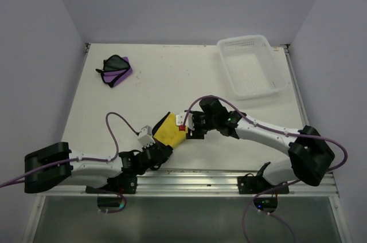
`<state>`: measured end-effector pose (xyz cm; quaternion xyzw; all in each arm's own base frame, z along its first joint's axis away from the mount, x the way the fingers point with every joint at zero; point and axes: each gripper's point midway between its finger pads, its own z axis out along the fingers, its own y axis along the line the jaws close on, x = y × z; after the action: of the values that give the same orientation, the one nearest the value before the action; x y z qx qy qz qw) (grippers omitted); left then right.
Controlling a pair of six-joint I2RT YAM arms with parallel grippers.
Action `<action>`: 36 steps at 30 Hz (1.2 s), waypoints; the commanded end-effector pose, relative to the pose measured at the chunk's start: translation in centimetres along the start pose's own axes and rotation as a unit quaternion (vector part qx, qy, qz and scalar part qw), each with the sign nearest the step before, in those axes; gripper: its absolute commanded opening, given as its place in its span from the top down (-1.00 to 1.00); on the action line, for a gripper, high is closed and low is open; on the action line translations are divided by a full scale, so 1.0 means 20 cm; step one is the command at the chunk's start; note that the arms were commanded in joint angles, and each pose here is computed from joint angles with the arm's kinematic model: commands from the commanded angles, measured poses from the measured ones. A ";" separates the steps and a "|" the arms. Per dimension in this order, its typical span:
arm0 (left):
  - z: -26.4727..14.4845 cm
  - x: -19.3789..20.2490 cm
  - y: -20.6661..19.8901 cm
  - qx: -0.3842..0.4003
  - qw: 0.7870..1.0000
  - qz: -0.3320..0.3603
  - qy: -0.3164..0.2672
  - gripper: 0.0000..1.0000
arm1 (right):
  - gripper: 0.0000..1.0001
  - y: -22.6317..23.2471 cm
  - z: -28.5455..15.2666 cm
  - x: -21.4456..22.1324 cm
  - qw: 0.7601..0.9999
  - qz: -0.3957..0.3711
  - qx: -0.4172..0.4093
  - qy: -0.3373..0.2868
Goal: Roll the towels
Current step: Roll the towel
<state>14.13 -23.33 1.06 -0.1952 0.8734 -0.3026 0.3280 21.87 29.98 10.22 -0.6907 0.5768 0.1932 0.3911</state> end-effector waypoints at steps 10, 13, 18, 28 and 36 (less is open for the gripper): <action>-0.03 0.05 0.27 -0.076 0.996 0.048 0.025 1.00 | -0.25 0.08 0.07 0.06 0.998 -0.045 -0.038 0.001; -0.03 0.04 0.27 -0.078 0.995 0.049 0.024 1.00 | -0.25 0.07 0.10 0.14 0.996 -0.079 -0.003 0.032; -0.03 0.05 0.26 -0.075 0.996 0.048 0.027 1.00 | -0.27 0.04 0.11 0.11 0.995 -0.095 0.034 0.019; -0.03 0.06 0.24 -0.067 0.996 0.050 0.034 1.00 | -0.28 0.03 0.22 0.13 0.989 -0.133 0.049 0.038; -0.03 0.07 0.23 -0.064 0.996 0.054 0.038 1.00 | -0.20 0.06 0.29 0.15 0.988 -0.141 0.049 0.049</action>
<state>13.78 -23.42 1.12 -0.1913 0.8752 -0.3085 0.3198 21.36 31.37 3.01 -0.7603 0.5119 0.0907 0.3895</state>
